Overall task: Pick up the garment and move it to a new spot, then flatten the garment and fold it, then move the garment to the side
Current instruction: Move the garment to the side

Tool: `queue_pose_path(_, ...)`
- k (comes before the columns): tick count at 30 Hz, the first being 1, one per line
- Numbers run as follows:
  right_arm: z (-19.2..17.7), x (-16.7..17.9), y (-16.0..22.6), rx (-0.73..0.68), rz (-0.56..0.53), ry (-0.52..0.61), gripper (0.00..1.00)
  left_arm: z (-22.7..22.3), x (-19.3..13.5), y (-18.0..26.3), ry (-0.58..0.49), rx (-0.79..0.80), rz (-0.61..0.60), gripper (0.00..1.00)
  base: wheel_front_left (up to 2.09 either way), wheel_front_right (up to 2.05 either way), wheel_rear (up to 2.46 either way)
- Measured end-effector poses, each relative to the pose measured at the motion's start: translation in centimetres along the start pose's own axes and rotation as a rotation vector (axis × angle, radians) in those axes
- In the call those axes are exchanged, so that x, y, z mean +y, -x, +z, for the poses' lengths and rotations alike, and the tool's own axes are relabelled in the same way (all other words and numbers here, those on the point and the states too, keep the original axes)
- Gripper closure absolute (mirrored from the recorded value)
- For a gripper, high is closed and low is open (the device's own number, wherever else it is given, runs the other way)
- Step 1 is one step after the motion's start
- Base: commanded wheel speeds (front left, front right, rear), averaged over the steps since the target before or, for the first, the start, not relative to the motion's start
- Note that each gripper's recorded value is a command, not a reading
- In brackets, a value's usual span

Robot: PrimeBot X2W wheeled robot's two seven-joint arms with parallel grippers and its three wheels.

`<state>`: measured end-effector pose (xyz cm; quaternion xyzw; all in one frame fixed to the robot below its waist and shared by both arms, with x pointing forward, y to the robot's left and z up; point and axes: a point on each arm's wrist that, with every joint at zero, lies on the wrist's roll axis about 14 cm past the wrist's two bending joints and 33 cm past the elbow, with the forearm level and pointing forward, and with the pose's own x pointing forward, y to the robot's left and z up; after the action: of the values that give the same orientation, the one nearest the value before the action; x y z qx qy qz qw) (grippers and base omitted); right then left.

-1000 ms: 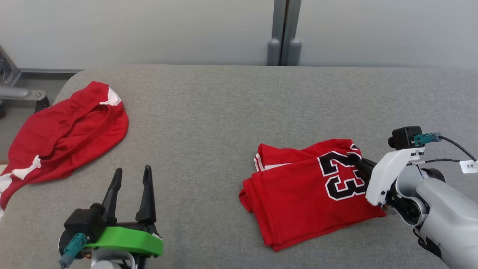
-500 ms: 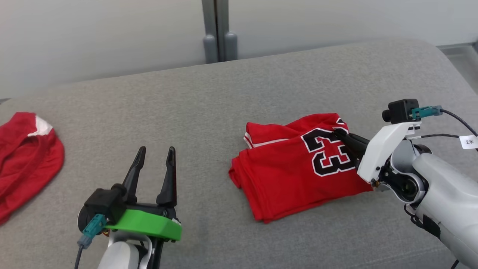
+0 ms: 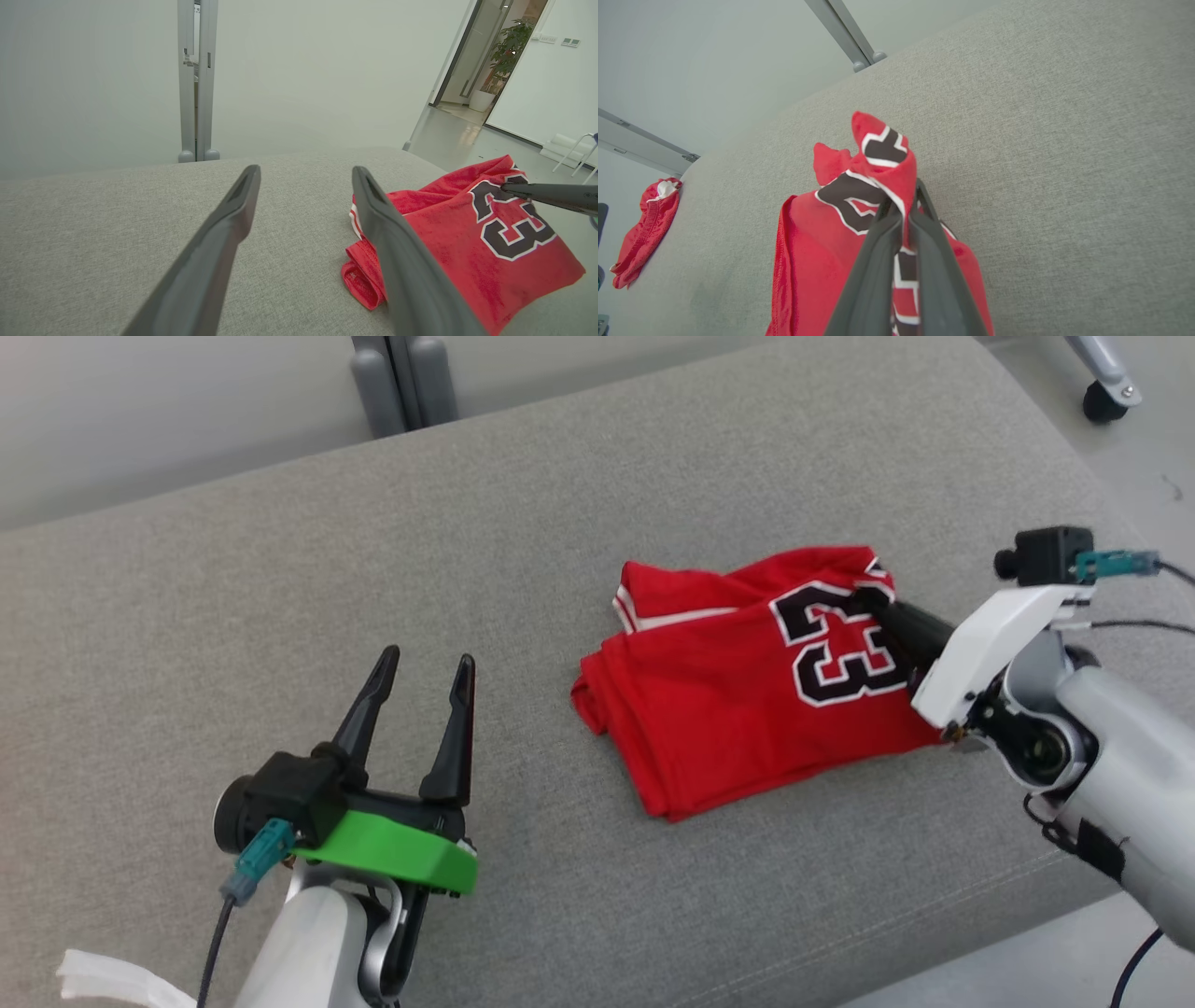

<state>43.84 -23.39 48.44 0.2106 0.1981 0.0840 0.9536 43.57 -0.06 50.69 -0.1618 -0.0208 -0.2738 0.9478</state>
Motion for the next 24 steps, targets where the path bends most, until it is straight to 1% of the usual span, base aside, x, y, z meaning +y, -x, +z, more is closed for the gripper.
queue_pose_path(6, 3.7, -3.4, -2.2, -0.020, -0.074, 0.037, 1.00, -1.7, 1.8, -2.0, -0.005, 0.024, -0.003, 0.00, 0.00, 0.00, 0.00)
queue_pose_path(8, 5.5, -5.0, -3.2, -0.036, -0.110, 0.064, 1.00, -2.6, 2.9, -2.5, -0.006, 0.037, 0.006, 0.00, 0.00, 0.00, 0.00)
queue_pose_path(11, 6.9, -7.5, -4.8, -0.032, -0.167, 0.097, 1.00, -4.1, 4.5, -3.0, -0.003, 0.061, 0.025, 0.00, 0.00, 0.00, 0.00)
queue_pose_path(14, 7.1, -10.7, -6.0, 0.006, -0.245, 0.157, 1.00, -5.4, 6.4, -3.3, 0.013, 0.072, 0.063, 0.00, 0.00, 0.00, 0.00)
queue_pose_path(18, 7.4, -14.5, -7.5, 0.023, -0.337, 0.184, 1.00, -7.9, 8.9, -2.5, 0.030, 0.117, 0.124, 0.00, 0.00, 0.00, 0.00)
queue_pose_path(21, 7.1, -17.0, -8.3, 0.047, -0.401, 0.218, 1.00, -9.1, 10.3, -1.9, 0.038, 0.139, 0.159, 0.00, 0.00, 0.00, 0.00)
queue_pose_path(24, 6.5, -18.6, -9.4, 0.082, -0.442, 0.257, 1.00, -9.5, 11.3, -1.5, 0.038, 0.142, 0.186, 0.00, 0.00, 0.00, 0.00)
